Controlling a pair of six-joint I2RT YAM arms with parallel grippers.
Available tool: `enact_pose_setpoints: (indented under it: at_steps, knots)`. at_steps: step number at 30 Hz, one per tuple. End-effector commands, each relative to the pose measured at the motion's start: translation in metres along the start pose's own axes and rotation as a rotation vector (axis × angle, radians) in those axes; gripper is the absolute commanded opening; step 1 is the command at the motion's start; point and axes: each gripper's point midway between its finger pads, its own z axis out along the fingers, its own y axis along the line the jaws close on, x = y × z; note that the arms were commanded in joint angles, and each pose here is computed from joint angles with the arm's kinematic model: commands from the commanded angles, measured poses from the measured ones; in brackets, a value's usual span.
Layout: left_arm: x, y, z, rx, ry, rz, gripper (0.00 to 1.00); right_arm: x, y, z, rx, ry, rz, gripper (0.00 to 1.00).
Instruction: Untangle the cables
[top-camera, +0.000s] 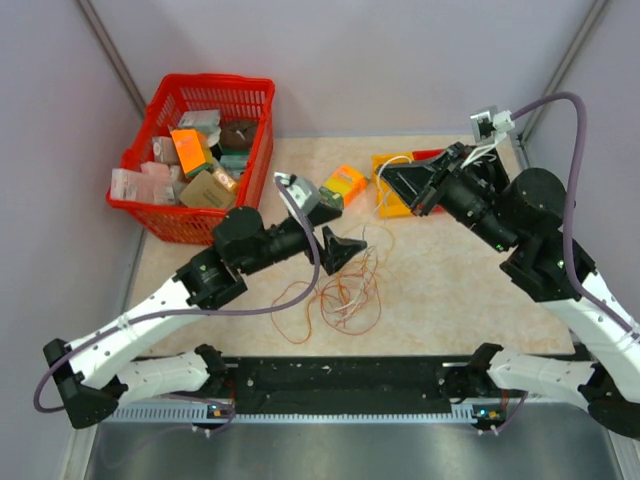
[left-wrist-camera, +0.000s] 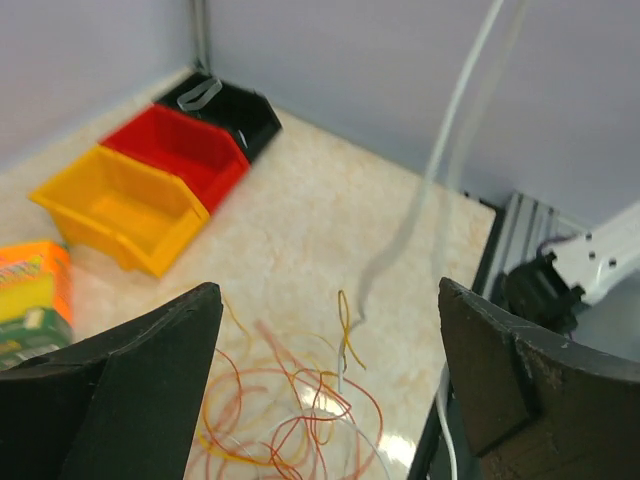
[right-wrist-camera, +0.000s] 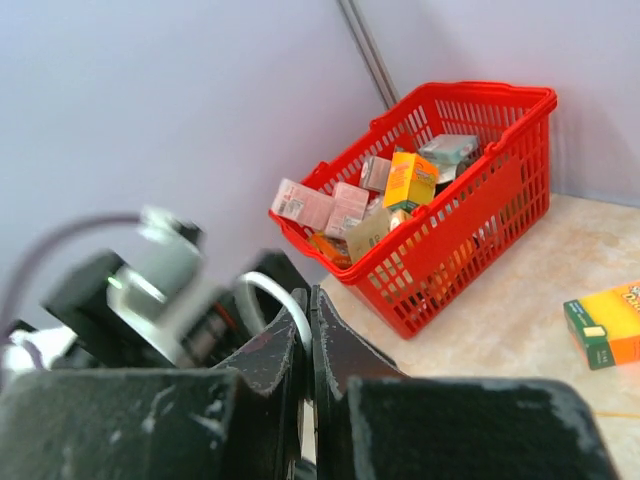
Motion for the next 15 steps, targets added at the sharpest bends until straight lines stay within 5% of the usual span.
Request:
enact_pose_setpoints:
  at_steps: [1,5,15]
  knots:
    - [0.013,-0.021,0.007,0.145,-0.096,-0.052,0.93,-0.015,0.005,-0.003,0.021,-0.035,0.087,0.00]
    - [0.044,-0.013,0.030,0.136,-0.058,-0.092,0.92,-0.021,0.018,-0.004,-0.034,-0.044,0.116,0.00]
    - [0.136,-0.008,0.071,0.166,0.085,-0.282,0.71,-0.086,0.037,-0.027,-0.045,-0.190,0.040,0.00]
